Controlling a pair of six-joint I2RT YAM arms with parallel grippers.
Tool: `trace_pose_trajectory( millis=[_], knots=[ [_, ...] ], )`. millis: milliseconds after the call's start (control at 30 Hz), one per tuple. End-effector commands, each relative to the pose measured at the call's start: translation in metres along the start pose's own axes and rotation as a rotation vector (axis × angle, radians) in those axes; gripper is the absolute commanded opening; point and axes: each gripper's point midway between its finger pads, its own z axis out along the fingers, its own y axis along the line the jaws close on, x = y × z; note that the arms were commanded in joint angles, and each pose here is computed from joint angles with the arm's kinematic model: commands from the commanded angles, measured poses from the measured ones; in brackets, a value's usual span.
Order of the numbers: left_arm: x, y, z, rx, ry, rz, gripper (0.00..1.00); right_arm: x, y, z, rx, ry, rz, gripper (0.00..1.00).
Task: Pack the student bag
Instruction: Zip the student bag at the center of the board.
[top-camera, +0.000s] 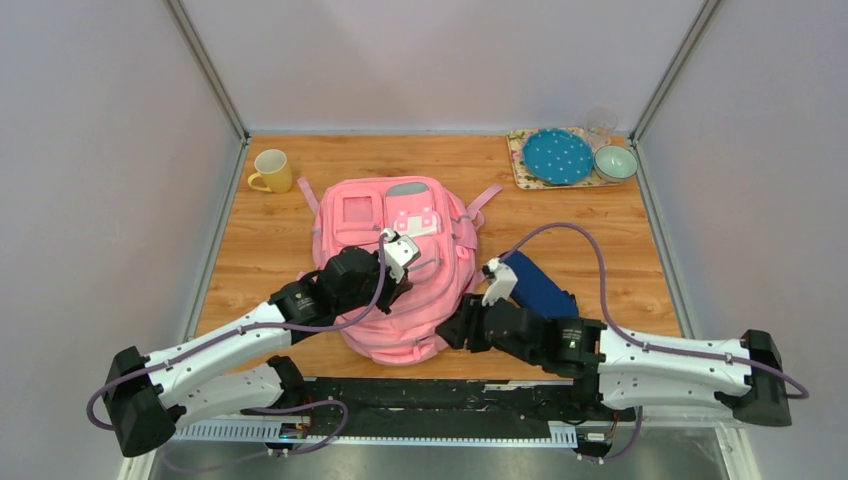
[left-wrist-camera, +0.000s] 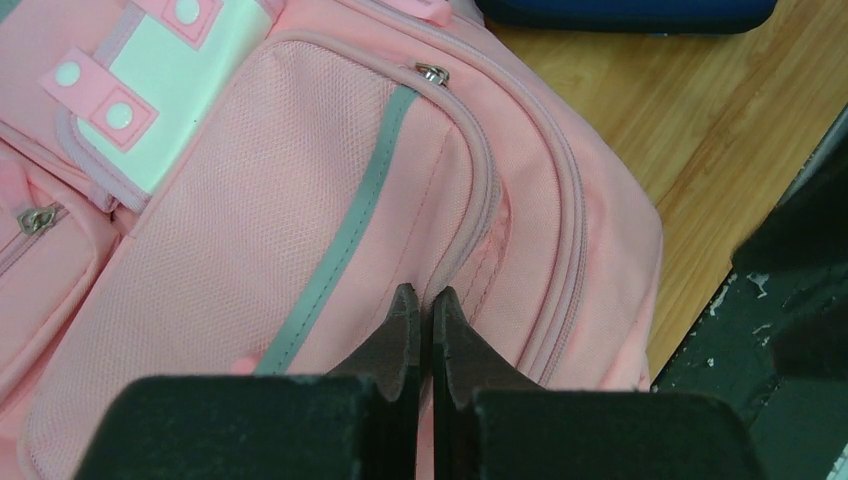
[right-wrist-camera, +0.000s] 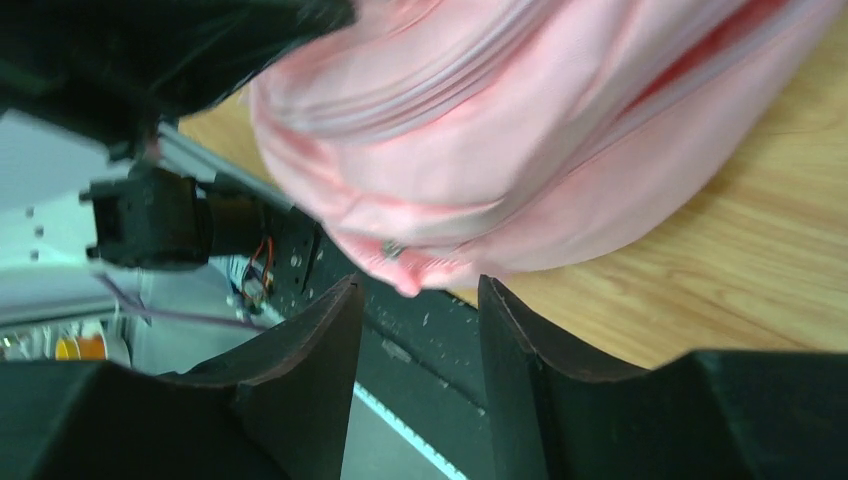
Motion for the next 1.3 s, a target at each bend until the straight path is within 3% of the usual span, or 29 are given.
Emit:
trace_pose_trajectory(
  millis=[0,333,1000,1267],
  knots=[
    [-0.011,0.014,-0.005,-0.075,-0.031,-0.034,0.0,0.006,0.038,-0.005,-0.032,-0.047,-0.091,0.48],
    [-0.01,0.016,-0.007,-0.089,-0.019,-0.034,0.0,0.059,0.051,0.02,0.068,0.034,-0.177,0.5],
    [-0.01,0.016,-0.007,-0.09,-0.022,-0.06,0.0,0.063,0.055,0.05,0.132,0.021,-0.266,0.36],
    [-0.014,0.016,-0.007,-0.092,-0.023,-0.057,0.0,0.067,0.041,0.053,0.298,0.022,-0.391,0.35]
  ],
)
